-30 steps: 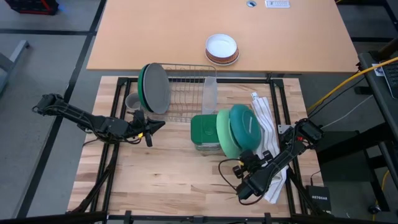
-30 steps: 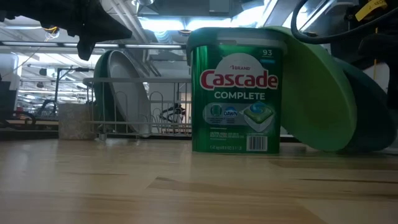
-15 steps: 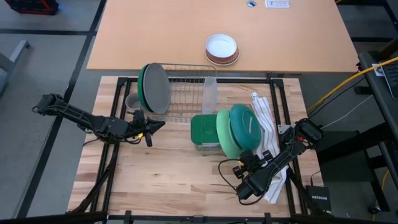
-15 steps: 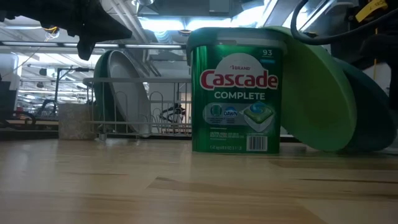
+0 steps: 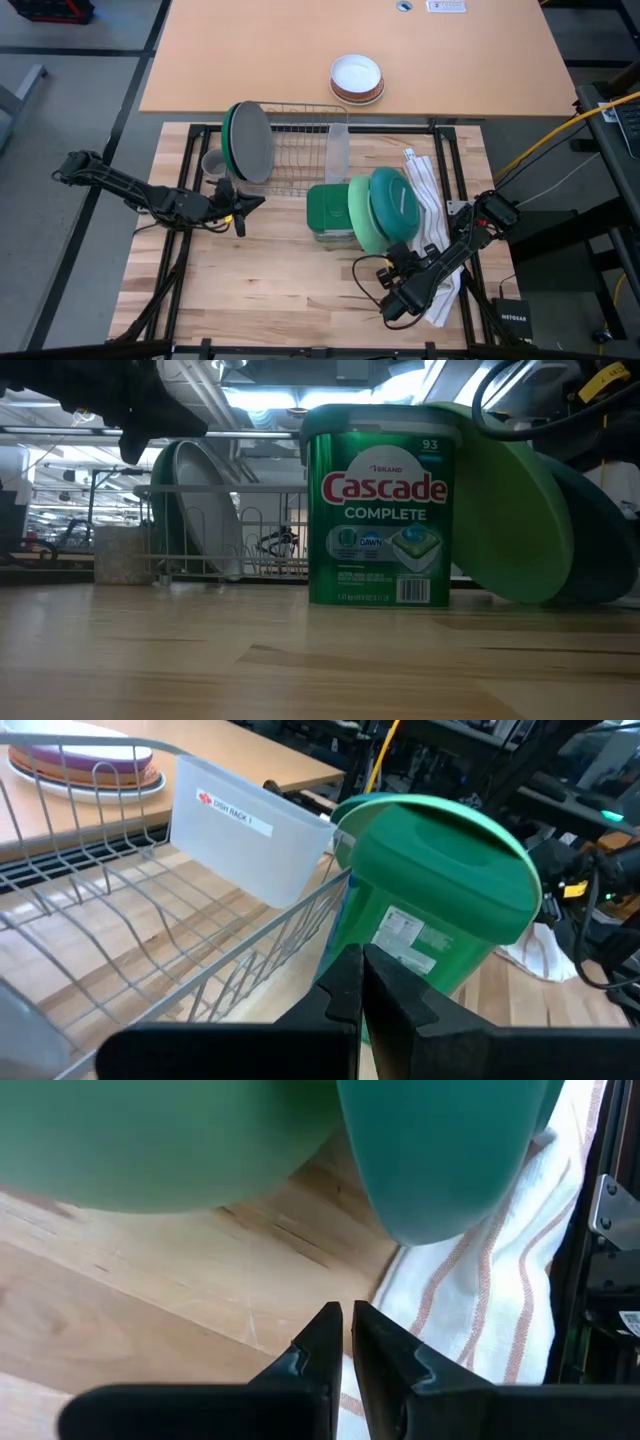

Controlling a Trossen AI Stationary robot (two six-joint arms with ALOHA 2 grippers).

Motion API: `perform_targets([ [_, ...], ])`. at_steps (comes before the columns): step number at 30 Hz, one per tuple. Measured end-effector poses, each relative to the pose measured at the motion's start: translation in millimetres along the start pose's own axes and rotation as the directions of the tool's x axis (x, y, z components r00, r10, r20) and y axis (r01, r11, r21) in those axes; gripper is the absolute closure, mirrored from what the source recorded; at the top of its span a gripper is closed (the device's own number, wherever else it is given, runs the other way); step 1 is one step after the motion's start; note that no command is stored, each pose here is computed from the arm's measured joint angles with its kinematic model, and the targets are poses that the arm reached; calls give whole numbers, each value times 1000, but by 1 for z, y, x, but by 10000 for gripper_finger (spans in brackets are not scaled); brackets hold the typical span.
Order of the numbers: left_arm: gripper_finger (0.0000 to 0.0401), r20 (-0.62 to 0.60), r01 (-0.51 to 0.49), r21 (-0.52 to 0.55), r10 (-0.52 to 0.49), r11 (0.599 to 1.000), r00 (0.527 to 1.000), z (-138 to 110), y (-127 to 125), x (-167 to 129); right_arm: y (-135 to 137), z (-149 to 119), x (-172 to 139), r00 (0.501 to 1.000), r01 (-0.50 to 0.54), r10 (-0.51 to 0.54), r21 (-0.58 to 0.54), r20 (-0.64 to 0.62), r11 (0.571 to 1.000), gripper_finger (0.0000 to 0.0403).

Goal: Sort dishes
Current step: Put the blue plate into the dish rack

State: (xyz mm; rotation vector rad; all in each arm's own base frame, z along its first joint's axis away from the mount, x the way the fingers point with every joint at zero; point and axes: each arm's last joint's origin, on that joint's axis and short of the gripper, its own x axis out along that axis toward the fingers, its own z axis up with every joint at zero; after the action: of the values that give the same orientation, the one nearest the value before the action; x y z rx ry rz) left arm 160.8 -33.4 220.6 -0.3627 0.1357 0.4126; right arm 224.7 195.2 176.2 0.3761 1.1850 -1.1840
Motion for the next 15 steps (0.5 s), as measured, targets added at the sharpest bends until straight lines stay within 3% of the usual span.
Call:
perform_targets([
  [15,400,-15,-8,-6,8,1000,1000,-2,1,0,1,-3,0,996,0,-3,-46,-85,999,367],
])
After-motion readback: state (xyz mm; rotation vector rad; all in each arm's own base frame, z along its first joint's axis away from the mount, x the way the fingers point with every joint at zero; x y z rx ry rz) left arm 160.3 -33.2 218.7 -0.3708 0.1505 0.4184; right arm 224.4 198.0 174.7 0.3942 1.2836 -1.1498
